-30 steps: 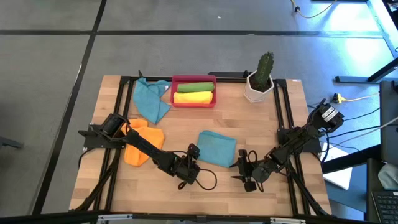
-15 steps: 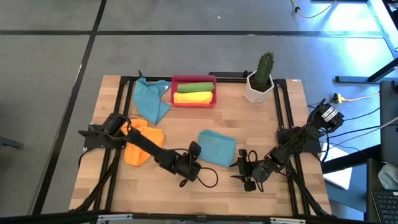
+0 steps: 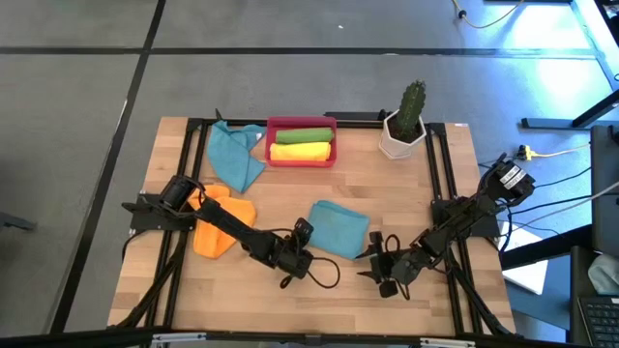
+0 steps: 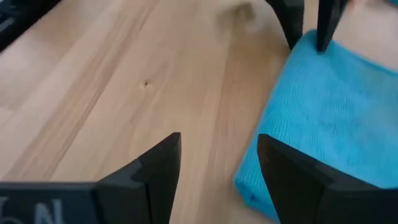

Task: Roll microfiber towels into tight, uniform cylinder then place into a basket
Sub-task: Roll the bottom blue towel

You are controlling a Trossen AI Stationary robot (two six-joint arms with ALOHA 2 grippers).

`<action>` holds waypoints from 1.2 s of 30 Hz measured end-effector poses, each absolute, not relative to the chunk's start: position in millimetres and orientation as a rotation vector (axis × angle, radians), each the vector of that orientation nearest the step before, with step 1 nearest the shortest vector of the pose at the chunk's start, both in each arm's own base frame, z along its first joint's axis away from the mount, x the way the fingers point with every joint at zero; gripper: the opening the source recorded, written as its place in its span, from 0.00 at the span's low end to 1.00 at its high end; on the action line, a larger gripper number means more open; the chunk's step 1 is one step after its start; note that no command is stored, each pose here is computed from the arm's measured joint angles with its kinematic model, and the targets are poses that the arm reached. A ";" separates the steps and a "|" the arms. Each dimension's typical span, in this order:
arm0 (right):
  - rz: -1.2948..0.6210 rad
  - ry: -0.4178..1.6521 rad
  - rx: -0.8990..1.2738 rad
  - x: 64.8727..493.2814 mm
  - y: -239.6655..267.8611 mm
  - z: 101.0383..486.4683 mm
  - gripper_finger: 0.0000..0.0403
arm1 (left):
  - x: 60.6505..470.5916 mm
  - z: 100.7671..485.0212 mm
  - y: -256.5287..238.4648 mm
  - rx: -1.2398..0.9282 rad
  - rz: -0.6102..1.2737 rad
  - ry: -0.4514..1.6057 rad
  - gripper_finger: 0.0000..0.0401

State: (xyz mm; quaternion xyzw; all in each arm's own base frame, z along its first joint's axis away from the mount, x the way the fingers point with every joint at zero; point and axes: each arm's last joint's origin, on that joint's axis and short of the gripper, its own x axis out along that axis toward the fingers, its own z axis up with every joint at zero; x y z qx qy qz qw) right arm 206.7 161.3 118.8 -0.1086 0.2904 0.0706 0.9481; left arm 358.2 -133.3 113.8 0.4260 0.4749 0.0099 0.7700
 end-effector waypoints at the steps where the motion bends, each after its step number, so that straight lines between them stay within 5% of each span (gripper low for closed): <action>1: 0.144 0.595 -0.242 208.2 162.5 120.5 0.53 | 358.2 113.8 -133.3 0.913 0.023 1.030 0.24; 7: 0.083 0.704 -0.396 217.8 168.7 120.8 0.53 | 358.3 113.5 -133.1 0.895 0.022 1.030 0.16; 23: -0.088 0.870 -0.648 236.5 181.1 96.2 0.52 | 359.2 113.9 -133.3 0.882 0.027 1.019 0.15; 36: -0.161 0.923 -0.655 230.5 173.4 92.6 0.31 | 361.0 114.2 -129.8 0.797 0.051 1.016 0.15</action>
